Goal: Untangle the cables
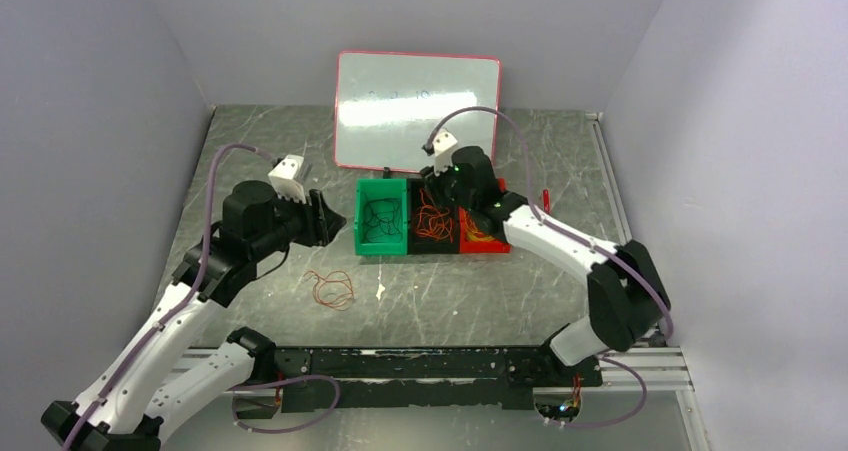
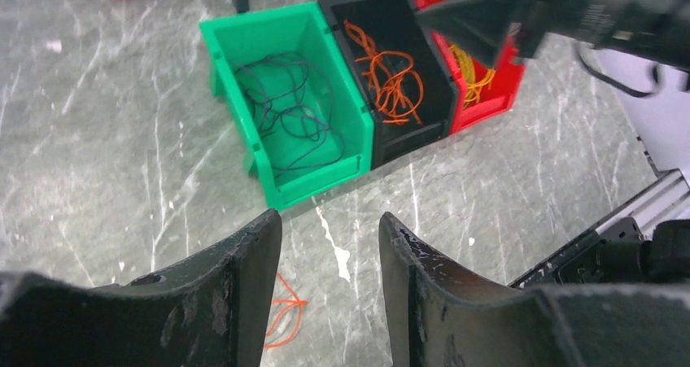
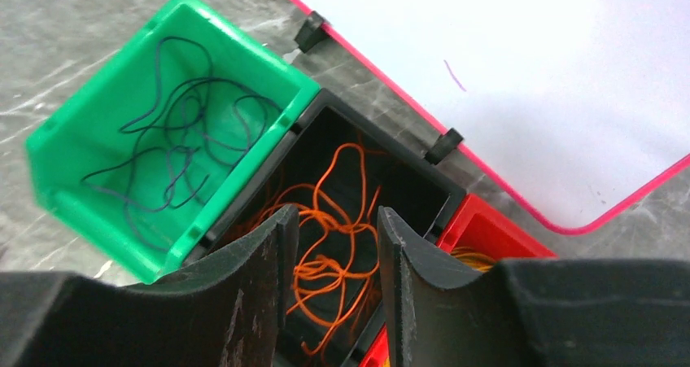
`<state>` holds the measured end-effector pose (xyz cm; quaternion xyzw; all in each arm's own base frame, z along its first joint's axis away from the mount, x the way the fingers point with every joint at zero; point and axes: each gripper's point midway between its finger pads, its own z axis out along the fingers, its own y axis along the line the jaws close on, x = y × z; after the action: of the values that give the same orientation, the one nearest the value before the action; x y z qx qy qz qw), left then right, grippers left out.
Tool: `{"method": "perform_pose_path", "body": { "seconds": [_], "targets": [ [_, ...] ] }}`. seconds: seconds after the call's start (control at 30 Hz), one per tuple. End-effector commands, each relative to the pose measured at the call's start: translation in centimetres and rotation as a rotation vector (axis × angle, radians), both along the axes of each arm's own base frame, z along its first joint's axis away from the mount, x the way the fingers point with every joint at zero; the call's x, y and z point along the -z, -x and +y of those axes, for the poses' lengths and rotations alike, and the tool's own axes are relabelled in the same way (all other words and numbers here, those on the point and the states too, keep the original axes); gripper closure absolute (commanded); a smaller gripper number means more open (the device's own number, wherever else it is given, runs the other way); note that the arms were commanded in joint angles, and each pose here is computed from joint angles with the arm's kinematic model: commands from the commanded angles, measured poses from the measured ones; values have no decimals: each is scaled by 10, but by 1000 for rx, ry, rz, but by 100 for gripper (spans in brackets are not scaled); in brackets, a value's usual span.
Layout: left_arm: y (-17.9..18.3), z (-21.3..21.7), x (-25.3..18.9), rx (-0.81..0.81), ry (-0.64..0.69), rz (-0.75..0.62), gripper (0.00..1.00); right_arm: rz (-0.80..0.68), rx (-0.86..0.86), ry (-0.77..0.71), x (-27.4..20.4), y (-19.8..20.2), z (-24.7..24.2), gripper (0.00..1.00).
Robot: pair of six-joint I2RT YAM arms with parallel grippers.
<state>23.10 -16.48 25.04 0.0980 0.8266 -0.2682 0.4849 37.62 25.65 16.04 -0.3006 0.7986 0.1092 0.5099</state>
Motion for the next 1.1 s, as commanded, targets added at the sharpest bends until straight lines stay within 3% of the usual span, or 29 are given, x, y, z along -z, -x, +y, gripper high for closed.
{"method": "perform_pose_path", "body": {
  "seconds": [0.0, 0.23, 0.33, 0.47, 0.63, 0.9, 1.07],
  "targets": [
    [-2, 12, 33, -138, 10, 122, 48, 21, -51, -103, -14, 29, 3, 56],
    [13, 3, 90, -214, 122, 328, 56, 58, -2, -187, -2, 60, -7, 56],
    [25, -5, 106, -225, 131, 372, 54, 71, 32, -193, 6, 68, -12, 56],
    [46, 4, 128, -335, 60, 404, 48, 78, 58, -198, 10, 74, -17, 56],
    [59, -4, 150, -375, 94, 440, 48, 76, 69, -211, 9, 77, -18, 56],
    [60, -15, 184, -390, 65, 483, 49, 73, 66, -202, 6, 80, -20, 55],
    [47, -9, 181, -450, 53, 434, 46, 75, 66, -198, 8, 82, -21, 55]
  ]
}}
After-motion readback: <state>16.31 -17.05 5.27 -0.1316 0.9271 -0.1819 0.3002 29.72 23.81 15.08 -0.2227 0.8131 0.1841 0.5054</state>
